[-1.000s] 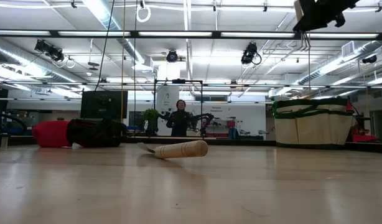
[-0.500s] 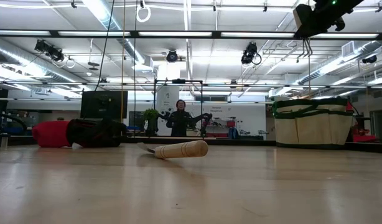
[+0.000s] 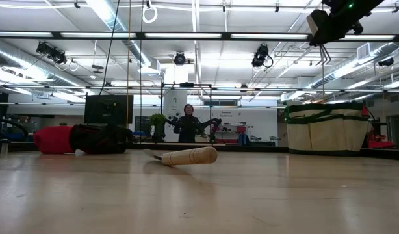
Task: Pick & Place Garden tools in Gardening bag
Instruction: Put the hand rake into the gardening bag
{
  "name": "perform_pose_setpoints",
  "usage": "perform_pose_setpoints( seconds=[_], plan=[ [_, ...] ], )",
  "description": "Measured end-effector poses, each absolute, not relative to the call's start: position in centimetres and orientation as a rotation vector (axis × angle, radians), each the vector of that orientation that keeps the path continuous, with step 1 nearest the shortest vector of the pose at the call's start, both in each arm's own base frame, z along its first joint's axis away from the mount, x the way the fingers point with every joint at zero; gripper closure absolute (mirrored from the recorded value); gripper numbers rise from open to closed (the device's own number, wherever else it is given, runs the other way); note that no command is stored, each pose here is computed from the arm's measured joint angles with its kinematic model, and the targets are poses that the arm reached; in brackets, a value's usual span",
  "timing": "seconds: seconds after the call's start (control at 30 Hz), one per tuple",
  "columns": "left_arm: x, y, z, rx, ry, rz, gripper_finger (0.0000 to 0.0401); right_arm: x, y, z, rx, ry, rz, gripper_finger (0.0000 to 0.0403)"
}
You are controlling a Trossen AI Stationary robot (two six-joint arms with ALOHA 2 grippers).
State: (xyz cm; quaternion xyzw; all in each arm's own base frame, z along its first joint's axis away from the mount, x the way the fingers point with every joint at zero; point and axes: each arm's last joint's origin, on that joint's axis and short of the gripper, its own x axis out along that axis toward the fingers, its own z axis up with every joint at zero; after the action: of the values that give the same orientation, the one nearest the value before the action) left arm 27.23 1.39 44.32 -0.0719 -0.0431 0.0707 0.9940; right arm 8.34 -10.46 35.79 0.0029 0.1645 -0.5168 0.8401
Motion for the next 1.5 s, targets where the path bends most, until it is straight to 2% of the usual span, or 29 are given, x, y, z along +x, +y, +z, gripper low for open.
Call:
perform_pose_setpoints(
  seconds=[0.9,1.23,1.5],
  plan=[
    [27.2,1.4,44.3,-0.136,-0.088,0.142,0.0400,5.6,-7.2,36.0,0.015,0.290,-1.072,0.0339],
    [27.2,1.4,44.3,-0.137,-0.089,0.150,0.0400,5.7,-7.4,31.9,-0.002,0.149,-1.074,0.0339],
    [27.2,1.4,44.3,-0.137,-0.089,0.150,0.0400,6.8,-8.7,27.7,-0.021,0.166,-1.118,0.0339]
  ],
)
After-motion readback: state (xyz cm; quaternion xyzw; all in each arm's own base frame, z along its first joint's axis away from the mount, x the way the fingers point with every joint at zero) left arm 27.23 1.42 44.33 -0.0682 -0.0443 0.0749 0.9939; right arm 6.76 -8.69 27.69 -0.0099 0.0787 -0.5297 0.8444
